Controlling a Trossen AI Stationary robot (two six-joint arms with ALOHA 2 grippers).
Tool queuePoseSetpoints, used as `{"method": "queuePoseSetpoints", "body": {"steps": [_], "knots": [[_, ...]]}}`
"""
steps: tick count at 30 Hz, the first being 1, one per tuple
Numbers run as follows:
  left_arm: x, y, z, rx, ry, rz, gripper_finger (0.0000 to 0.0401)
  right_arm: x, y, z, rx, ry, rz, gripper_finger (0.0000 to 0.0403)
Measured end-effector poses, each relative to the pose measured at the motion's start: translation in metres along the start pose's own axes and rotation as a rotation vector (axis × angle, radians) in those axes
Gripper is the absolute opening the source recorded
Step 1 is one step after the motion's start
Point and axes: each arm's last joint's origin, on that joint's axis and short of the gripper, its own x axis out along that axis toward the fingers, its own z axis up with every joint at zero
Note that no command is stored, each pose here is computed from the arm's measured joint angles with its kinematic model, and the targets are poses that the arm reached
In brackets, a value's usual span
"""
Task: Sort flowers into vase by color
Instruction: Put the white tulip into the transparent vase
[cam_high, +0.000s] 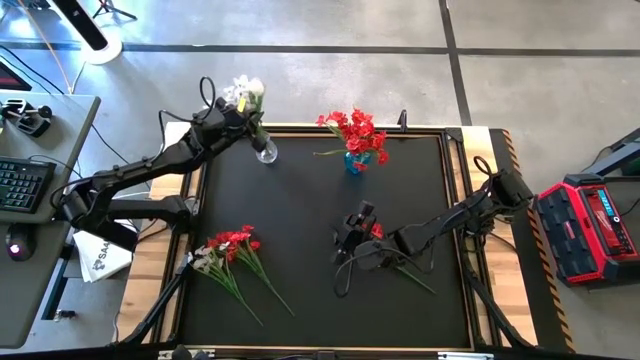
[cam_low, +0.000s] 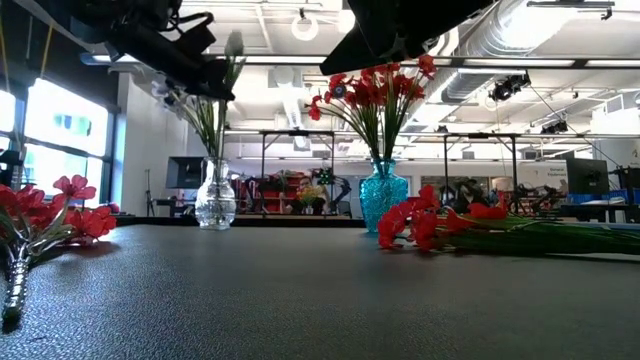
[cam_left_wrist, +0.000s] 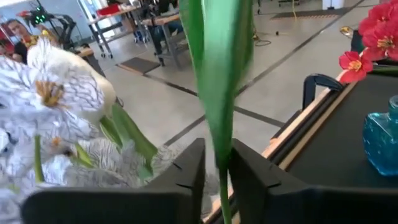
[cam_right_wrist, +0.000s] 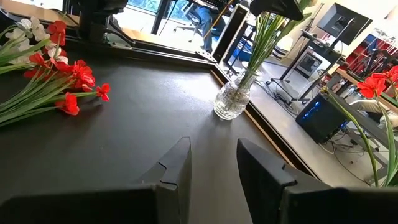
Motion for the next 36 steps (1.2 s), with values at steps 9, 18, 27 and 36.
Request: {"method": "queuePoseSetpoints", "body": {"steps": [9, 18, 27, 36], "knots": [[0.0, 0.001, 0.001, -0.027, 0.049, -0.005, 0.015, 0.0, 0.0, 0.0, 0.0, 0.0, 0.0, 0.0101], [-0.012, 0.017, 0.053, -0.02, 0.061, -0.002, 0.017, 0.0, 0.0, 0.0, 0.0, 0.0, 0.0, 0.0101], [-0.019, 0.031, 0.083, -0.014, -0.035, 0.1, 0.017, 0.0, 0.0, 0.0, -0.001, 0.0, 0.001, 0.0101], [-0.003, 0.047, 0.067, -0.032, 0.081, 0.146, 0.0174, 0.0, 0.0, -0.001, -0.003, 0.004, 0.001, 0.0101]]}}
